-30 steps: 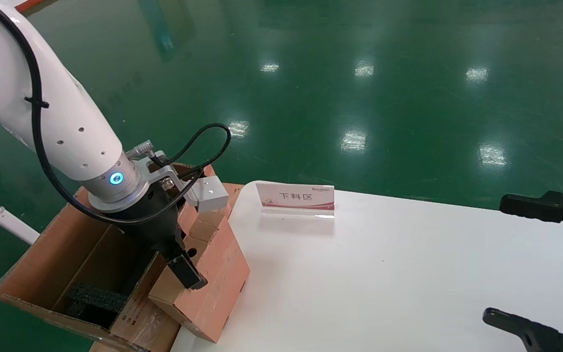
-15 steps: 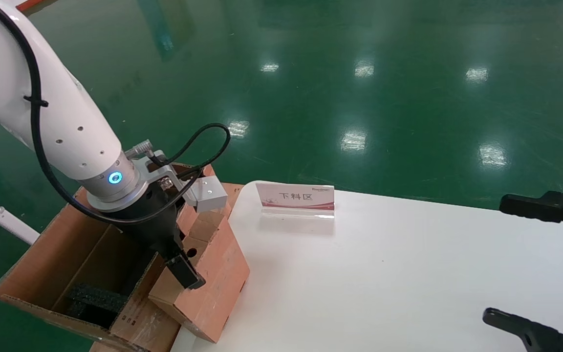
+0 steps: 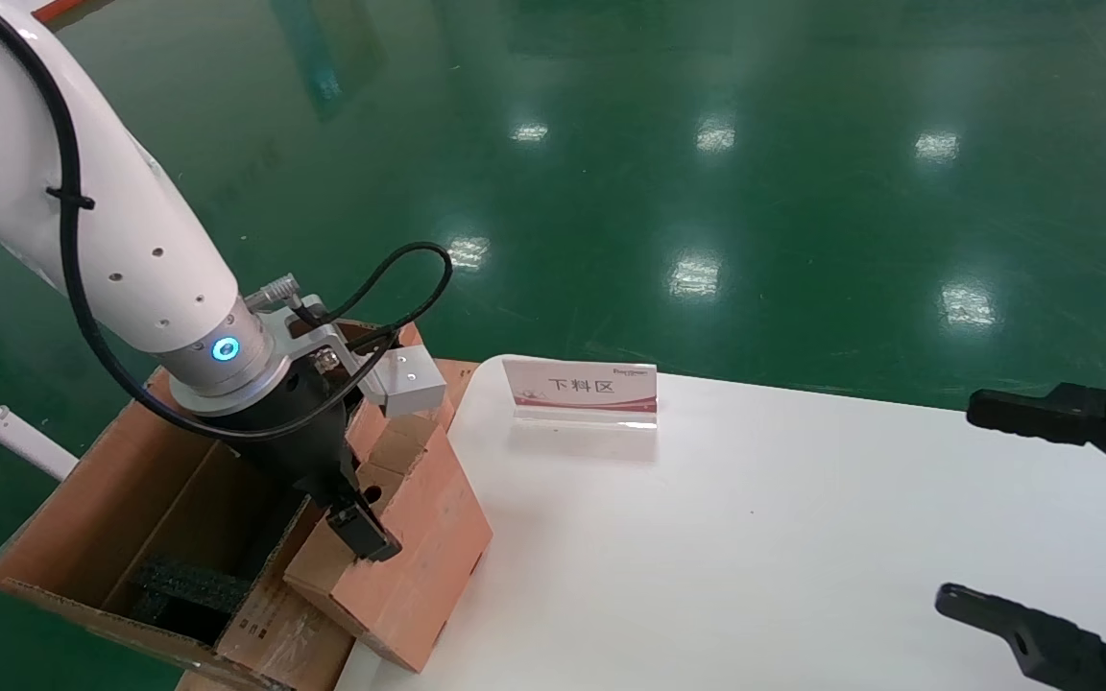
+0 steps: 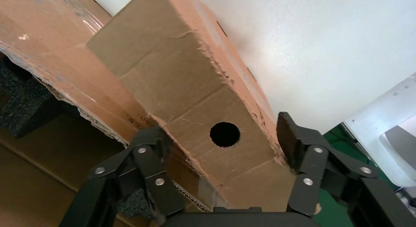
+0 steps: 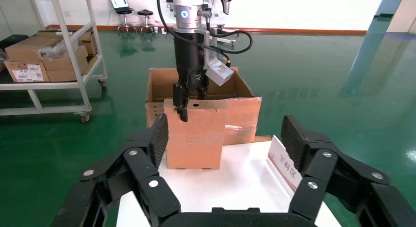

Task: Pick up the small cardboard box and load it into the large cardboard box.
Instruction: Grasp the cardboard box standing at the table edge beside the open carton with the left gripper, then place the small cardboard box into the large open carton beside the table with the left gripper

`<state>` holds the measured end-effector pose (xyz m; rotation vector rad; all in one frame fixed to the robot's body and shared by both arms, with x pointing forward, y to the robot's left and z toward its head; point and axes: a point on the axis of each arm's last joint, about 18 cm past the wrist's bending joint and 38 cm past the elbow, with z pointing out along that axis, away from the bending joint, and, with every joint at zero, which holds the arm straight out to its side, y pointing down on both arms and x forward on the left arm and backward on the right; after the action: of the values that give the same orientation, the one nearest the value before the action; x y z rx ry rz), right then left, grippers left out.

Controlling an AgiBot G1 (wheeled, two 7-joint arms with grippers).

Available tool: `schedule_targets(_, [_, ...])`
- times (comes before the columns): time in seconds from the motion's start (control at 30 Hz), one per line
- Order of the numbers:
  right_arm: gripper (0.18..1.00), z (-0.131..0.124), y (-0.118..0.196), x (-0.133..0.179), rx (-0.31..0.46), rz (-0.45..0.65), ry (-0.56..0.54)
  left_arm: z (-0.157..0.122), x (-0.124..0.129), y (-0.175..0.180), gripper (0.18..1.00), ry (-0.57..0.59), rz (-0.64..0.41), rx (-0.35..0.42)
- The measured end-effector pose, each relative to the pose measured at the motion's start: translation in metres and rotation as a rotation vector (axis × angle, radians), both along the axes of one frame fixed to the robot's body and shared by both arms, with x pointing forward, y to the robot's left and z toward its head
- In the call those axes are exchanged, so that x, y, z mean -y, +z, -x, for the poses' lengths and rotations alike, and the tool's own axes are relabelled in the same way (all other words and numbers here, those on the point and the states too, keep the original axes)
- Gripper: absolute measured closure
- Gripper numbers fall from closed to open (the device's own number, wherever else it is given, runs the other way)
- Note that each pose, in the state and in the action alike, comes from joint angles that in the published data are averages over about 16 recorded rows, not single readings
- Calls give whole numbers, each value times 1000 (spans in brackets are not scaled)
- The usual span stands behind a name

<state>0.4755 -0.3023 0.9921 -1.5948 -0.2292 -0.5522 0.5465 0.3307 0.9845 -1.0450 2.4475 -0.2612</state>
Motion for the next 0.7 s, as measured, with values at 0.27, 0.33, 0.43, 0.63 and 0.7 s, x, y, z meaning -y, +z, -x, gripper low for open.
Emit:
schedule_targets(0.27, [402, 0, 0, 0, 0, 0, 0, 0, 0, 0, 505, 0, -1, 0])
schedule_targets(0.33, [447, 0, 0, 0, 0, 0, 0, 0, 0, 0, 557, 0, -2, 0])
schedule_targets(0.43, [508, 0, 0, 0, 0, 0, 0, 0, 0, 0, 621, 0, -2, 0])
schedule_targets(0.63, [650, 0, 0, 0, 0, 0, 0, 0, 0, 1, 757, 0, -1, 1])
schedule_targets(0.7, [698, 0, 0, 0, 0, 0, 0, 0, 0, 2, 798, -1, 4, 3])
